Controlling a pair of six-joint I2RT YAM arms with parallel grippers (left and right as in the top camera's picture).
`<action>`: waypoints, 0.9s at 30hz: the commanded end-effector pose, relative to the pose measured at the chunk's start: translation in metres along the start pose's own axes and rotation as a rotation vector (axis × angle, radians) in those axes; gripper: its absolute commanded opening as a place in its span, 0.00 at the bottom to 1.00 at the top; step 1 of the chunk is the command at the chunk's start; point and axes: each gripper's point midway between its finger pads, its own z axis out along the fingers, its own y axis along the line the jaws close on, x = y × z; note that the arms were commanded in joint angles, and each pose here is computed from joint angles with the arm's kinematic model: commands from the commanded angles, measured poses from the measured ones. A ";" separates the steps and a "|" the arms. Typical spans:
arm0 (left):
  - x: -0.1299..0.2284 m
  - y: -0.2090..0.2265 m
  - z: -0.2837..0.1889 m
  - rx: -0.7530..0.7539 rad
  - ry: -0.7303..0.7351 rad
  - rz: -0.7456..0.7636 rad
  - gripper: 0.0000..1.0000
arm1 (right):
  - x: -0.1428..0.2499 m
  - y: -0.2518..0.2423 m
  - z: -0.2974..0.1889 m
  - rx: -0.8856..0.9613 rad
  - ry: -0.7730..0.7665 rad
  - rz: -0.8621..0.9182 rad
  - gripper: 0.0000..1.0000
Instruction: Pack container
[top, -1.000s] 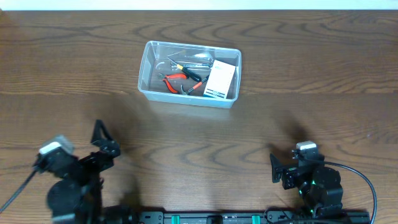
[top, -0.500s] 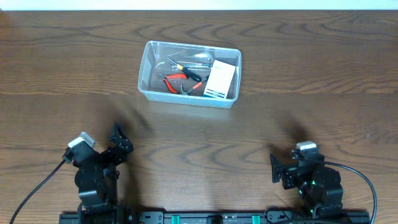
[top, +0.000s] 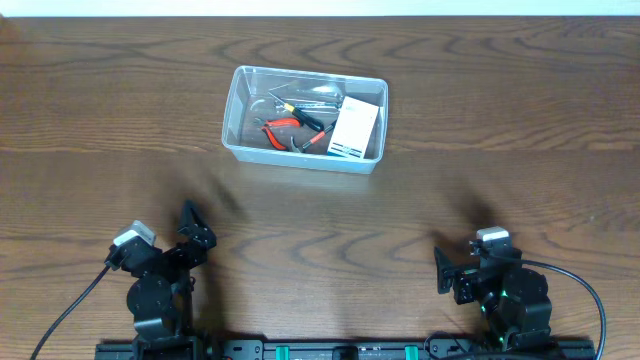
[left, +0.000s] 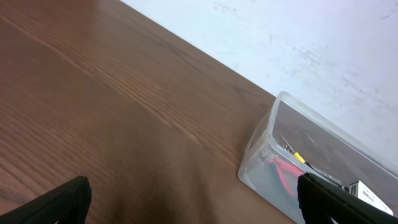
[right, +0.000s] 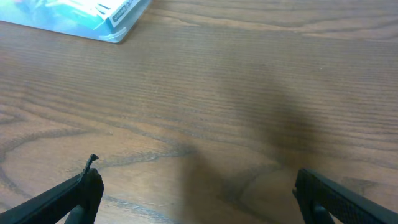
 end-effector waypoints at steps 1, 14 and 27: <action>0.011 0.002 0.003 0.000 0.021 0.006 0.98 | 0.002 0.000 0.001 -0.001 -0.003 0.021 0.99; 0.014 0.001 0.003 0.007 0.029 0.008 0.98 | 0.002 0.000 0.002 -0.001 -0.002 0.021 0.99; 0.014 0.001 0.003 0.007 0.029 0.008 0.98 | 0.002 -0.001 0.002 0.000 -0.002 0.021 0.99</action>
